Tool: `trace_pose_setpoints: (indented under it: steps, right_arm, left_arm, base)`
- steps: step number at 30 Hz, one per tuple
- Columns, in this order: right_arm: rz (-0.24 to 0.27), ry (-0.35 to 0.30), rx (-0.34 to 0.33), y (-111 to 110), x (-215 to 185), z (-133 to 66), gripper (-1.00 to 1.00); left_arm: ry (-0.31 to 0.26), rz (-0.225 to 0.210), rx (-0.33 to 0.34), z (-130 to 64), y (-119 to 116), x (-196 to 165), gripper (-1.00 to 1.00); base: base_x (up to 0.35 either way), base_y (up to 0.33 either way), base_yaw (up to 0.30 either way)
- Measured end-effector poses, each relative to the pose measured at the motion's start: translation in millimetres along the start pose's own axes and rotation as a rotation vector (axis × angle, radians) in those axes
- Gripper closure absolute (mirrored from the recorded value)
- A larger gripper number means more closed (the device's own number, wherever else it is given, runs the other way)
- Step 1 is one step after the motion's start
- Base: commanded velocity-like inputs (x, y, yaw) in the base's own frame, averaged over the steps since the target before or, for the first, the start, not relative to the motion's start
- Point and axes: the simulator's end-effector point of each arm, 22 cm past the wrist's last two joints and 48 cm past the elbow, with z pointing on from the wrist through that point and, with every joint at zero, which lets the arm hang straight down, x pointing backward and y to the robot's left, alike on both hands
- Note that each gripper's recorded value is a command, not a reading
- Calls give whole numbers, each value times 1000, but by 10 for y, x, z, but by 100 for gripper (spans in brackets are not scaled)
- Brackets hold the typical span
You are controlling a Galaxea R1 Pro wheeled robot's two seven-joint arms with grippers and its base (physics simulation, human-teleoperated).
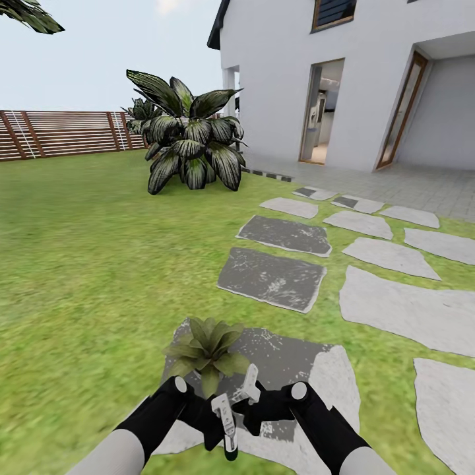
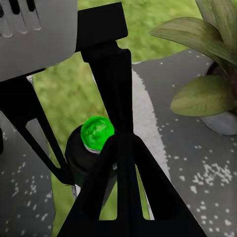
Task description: Pick up the pesticide atomizer in the garden and spray insectifuge to fully cover both potted plants in the garden.
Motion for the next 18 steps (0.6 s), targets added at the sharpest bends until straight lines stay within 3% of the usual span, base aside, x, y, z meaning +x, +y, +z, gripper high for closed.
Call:
trace_pose_setpoints:
  steps: [6,12,13,18]
  right_arm:
    - [0,0,0,-1,-1,0,100]
    - [1,1,-1,3,5,1,100]
    - [1,1,0,1,8,0,-100]
    - [4,4,-1,1,32,-3,-100]
  left_arm:
    - [26,-5,-5,-29,23,170,100]
    - [94,-38,-50,-279,247,694,100]
    - [110,-47,-62,-352,304,817,100]
    - [151,-86,-103,-607,481,1197,100]
  base:
    - [0,0,0]
    - [0,0,0]
    - [0,0,0]
    - [0,0,0]
